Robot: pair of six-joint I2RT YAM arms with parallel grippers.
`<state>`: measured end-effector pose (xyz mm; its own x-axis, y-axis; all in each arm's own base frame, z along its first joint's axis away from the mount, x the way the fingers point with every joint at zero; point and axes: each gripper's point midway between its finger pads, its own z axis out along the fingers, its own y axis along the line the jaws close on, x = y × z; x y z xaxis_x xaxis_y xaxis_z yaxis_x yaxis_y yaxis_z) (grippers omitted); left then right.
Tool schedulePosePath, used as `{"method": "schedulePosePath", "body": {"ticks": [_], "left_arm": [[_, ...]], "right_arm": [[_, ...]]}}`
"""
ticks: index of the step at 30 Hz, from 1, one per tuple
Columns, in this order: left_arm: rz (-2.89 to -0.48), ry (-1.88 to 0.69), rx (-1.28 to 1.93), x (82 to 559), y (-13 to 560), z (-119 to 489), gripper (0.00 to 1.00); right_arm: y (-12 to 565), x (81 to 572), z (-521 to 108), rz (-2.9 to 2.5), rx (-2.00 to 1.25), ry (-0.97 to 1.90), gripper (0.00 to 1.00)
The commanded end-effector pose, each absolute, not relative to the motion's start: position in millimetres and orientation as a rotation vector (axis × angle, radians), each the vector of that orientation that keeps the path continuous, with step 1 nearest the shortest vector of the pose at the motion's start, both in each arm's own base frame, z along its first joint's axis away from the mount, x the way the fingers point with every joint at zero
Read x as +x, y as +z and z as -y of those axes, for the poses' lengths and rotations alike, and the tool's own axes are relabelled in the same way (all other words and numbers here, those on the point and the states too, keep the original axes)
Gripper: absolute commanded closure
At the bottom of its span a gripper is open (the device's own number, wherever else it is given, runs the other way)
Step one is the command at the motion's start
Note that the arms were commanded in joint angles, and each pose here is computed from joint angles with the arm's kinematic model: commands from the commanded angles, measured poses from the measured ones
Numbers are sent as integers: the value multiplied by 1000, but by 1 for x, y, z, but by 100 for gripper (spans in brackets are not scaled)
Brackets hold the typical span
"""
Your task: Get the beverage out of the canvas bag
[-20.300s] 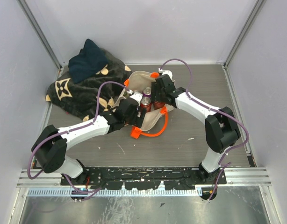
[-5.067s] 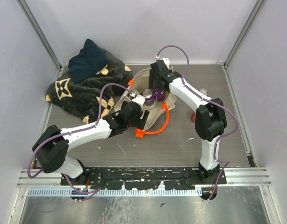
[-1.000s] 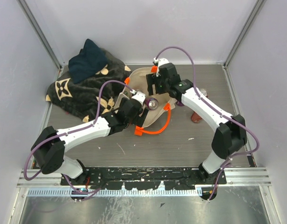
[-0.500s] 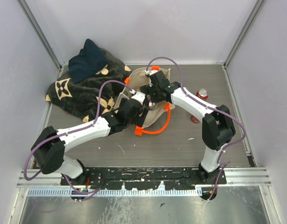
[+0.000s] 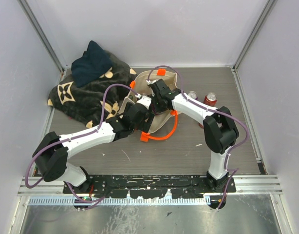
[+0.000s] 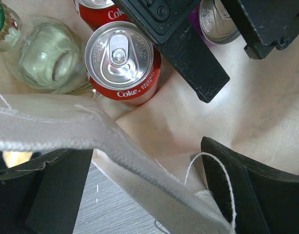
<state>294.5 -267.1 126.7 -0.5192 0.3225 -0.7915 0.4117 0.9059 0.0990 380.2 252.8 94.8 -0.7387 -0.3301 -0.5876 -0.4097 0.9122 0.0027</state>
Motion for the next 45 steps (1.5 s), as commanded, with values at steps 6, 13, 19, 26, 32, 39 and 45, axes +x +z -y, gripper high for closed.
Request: {"method": "schedulePosePath", "body": {"ticks": [6,13,19,26,32,39,45], "left_arm": [[-2134,-79,520,303,133,264,2],[-2131,-70,522,303,134,263,2],[-2124,-68,523,305,134,264,2],[-2123,-74,521,305,135,265,2],[-2116,-66,516,306,139,263,2],[-2115,-88,524,306,143,268,2],[-2117,-94,534,307,145,271,2]], "right_arm": [[96,389,-259,-2432,-512,151,15],[99,400,-262,-2406,-493,140,34],[104,405,-262,-2395,-495,121,87],[147,411,-263,-2310,-460,144,99],[204,415,-255,-2193,-370,149,99],[278,403,-245,-2048,-300,223,99],[343,385,-224,-1926,-223,252,99]]}}
